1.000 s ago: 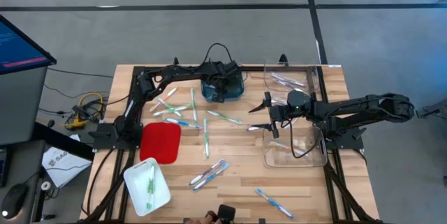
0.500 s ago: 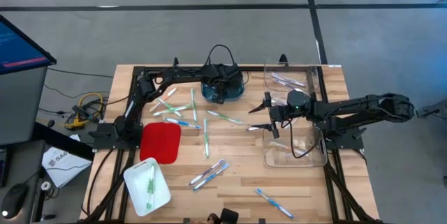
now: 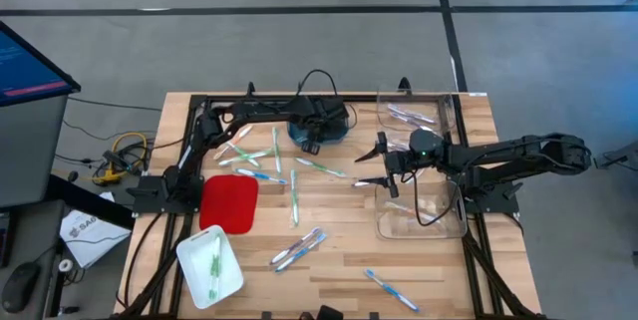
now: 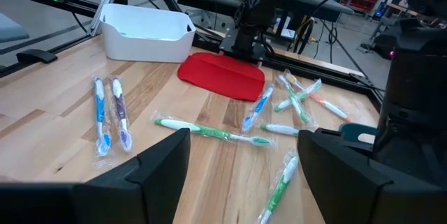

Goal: Pick & Place Toothbrushes
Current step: Put the green toothbrush into the white bin

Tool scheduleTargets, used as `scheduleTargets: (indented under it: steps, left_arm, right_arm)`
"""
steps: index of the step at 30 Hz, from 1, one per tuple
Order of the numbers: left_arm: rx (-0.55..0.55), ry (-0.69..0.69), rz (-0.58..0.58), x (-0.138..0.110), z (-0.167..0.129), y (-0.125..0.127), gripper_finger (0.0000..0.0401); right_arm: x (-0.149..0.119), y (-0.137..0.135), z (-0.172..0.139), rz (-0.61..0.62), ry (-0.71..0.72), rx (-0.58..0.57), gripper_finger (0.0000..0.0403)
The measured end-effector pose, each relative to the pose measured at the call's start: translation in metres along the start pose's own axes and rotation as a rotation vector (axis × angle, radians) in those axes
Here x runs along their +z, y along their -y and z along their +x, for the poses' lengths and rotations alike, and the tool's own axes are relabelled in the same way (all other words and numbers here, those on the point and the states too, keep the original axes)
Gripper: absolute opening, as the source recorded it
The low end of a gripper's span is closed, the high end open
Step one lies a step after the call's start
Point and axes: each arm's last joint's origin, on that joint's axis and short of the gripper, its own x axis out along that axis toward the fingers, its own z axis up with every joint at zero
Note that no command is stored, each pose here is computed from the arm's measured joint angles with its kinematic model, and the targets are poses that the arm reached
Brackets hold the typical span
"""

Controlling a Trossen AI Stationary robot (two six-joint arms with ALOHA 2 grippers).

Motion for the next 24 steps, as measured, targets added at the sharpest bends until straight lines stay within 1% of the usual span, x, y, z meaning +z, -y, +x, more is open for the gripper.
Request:
scheduleTargets:
  steps: [5,12,17,19,22,24]
  left_arm:
    - [-0.001,-0.001,-0.003,-0.001,-0.002,0.0,0.0103]
    - [0.052,0.041,-0.044,-0.005,-0.033,-0.01,0.0103]
    - [0.091,0.087,-0.137,-0.01,-0.06,-0.018,0.0103]
    - [0.088,0.121,-0.182,-0.012,-0.073,-0.02,0.0103]
    - [0.074,0.206,-0.243,-0.015,-0.096,-0.024,0.0103]
    - [0.045,0.272,-0.296,-0.018,-0.111,-0.025,0.0103]
  right_arm:
    - [0.0,-0.001,0.0,-0.001,0.0,0.003,0.026]
    - [0.001,-0.001,0.0,-0.003,0.008,0.003,0.026]
    - [0.004,-0.004,0.001,-0.014,0.035,0.014,0.026]
    - [0.006,-0.006,0.002,-0.02,0.048,0.019,0.026]
    - [0.009,-0.008,0.002,-0.03,0.071,0.026,0.026]
    - [0.012,-0.01,0.003,-0.04,0.094,0.03,0.026]
